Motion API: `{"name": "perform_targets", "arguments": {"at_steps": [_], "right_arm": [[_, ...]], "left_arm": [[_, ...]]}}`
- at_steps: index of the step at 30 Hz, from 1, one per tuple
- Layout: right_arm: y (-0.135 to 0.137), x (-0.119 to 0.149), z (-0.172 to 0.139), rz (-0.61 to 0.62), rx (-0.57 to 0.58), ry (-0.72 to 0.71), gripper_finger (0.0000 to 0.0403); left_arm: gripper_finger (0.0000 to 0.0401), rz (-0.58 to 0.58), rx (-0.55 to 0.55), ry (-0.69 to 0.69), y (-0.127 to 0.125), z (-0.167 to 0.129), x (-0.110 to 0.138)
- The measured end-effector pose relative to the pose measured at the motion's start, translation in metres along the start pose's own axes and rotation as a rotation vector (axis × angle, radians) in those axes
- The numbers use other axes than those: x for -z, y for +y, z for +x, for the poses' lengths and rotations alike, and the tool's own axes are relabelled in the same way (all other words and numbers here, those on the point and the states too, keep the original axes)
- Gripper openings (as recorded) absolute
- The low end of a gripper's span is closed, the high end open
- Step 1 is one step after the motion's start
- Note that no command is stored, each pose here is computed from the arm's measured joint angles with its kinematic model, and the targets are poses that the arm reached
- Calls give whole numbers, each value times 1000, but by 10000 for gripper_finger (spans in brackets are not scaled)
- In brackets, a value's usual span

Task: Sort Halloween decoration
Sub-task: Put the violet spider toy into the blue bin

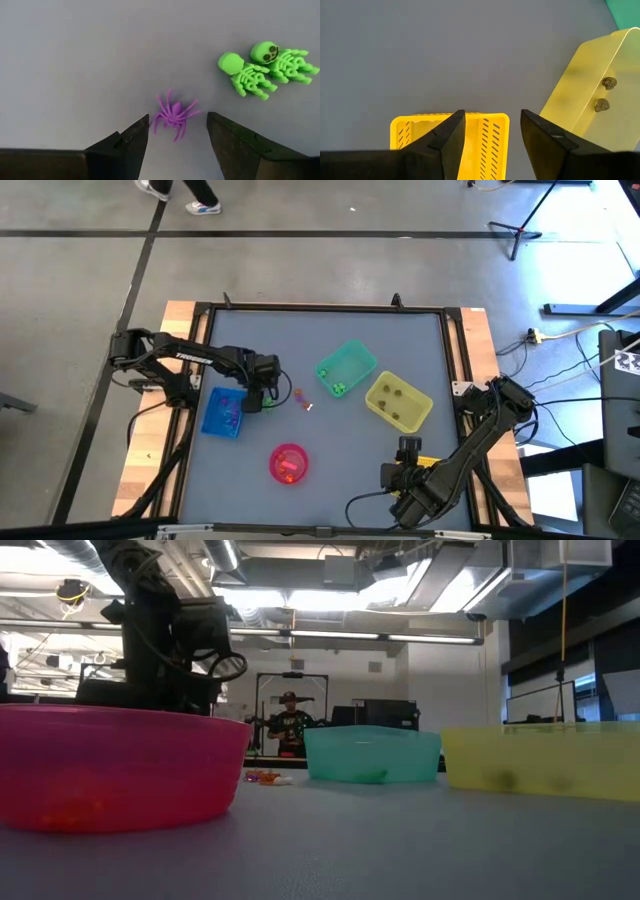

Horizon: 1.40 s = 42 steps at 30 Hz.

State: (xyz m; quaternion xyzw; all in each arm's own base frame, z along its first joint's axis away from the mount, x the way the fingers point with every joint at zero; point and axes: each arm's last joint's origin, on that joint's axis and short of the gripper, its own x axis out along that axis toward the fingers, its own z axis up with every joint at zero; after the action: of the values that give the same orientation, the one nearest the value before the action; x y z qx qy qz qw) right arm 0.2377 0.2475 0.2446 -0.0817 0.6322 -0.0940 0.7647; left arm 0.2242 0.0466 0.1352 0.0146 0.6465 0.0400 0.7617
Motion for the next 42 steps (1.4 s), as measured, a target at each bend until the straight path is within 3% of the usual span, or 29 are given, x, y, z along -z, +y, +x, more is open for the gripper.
{"name": "perform_targets", "arguments": {"at_steps": [8, 19, 42], "right_arm": [[0, 0, 0, 0, 0, 0, 189], [0, 0, 0, 0, 0, 0, 189], [0, 0, 0, 0, 0, 0, 189]], "left_arm": [[192, -12, 16, -8, 1, 1, 0], [142, -88, 66, -16, 12, 2, 2], [102, -94, 78, -18, 13, 2, 2]]}}
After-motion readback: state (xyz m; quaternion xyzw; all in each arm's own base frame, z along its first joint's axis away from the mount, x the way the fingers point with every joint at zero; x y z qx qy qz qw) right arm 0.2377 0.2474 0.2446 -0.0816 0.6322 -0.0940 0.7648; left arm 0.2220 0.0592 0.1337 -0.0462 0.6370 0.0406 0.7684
